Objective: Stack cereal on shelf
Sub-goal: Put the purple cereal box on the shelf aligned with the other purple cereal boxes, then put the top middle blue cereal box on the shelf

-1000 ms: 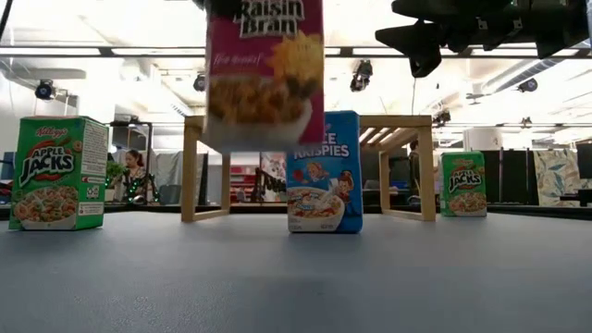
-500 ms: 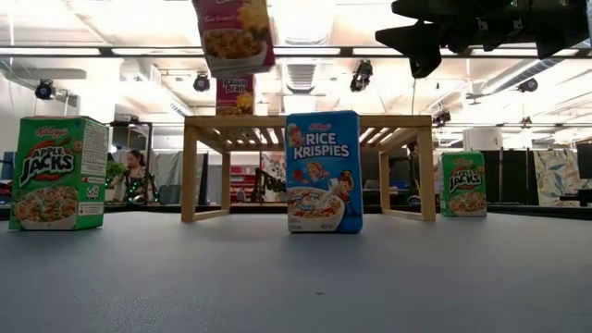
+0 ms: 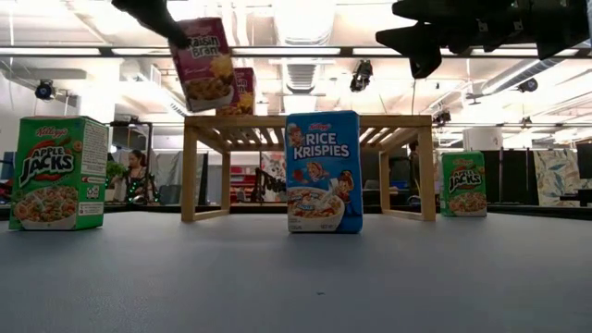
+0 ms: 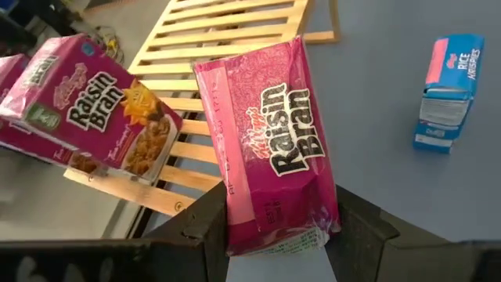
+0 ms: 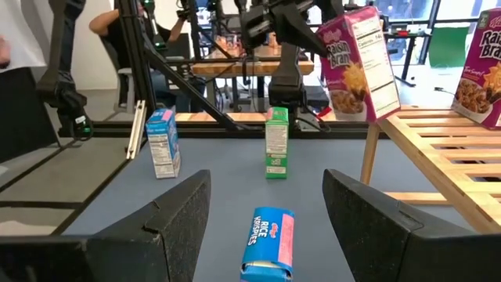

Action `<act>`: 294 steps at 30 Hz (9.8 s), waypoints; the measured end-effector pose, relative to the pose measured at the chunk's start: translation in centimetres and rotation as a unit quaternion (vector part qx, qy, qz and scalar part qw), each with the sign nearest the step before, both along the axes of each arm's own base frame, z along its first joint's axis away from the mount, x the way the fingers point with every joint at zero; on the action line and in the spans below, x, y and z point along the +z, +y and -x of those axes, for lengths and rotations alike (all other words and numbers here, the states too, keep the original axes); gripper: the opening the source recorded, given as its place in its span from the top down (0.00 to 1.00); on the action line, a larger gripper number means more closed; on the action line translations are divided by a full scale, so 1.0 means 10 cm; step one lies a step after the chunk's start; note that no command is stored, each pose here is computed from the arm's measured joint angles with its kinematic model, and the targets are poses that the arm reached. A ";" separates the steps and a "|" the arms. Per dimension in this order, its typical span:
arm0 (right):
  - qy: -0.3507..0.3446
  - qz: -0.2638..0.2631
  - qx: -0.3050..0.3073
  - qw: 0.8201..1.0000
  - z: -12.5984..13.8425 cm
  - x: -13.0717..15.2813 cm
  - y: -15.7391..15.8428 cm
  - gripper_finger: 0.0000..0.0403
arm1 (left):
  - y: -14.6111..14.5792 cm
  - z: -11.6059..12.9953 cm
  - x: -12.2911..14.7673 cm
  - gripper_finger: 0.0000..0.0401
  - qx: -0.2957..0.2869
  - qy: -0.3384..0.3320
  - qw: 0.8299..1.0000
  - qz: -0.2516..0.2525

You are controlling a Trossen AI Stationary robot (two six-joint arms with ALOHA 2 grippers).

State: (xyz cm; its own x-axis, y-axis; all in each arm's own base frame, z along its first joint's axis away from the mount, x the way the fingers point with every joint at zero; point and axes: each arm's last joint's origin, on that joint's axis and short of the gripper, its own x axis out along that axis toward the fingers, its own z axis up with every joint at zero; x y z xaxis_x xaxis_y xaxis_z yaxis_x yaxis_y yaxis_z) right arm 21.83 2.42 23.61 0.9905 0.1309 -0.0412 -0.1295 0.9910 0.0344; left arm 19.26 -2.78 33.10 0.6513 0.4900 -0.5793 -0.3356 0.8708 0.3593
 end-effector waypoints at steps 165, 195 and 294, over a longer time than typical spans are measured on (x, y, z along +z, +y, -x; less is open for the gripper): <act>0.005 0.011 -0.026 1.000 0.01 -0.04 -0.02 0.42 | 1.46 -0.32 0.35 0.45 -0.155 0.091 0.981 0.074; 0.006 0.011 -0.026 1.000 0.01 -0.05 -0.02 0.42 | 1.25 0.06 1.07 0.38 -0.123 0.064 0.985 0.099; 0.255 -0.012 -0.040 0.966 -0.78 -0.56 0.06 0.48 | 0.35 0.82 -0.75 0.49 -0.182 -0.254 0.926 0.213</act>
State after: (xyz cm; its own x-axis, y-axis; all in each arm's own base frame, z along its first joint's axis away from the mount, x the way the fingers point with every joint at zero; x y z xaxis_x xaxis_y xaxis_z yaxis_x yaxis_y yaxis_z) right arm 29.67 3.03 18.01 0.8493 0.0615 -0.5243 -0.0126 0.9953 0.0964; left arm 11.08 0.76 25.61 0.9699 -0.0186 -0.2427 -0.0230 0.9856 -0.1675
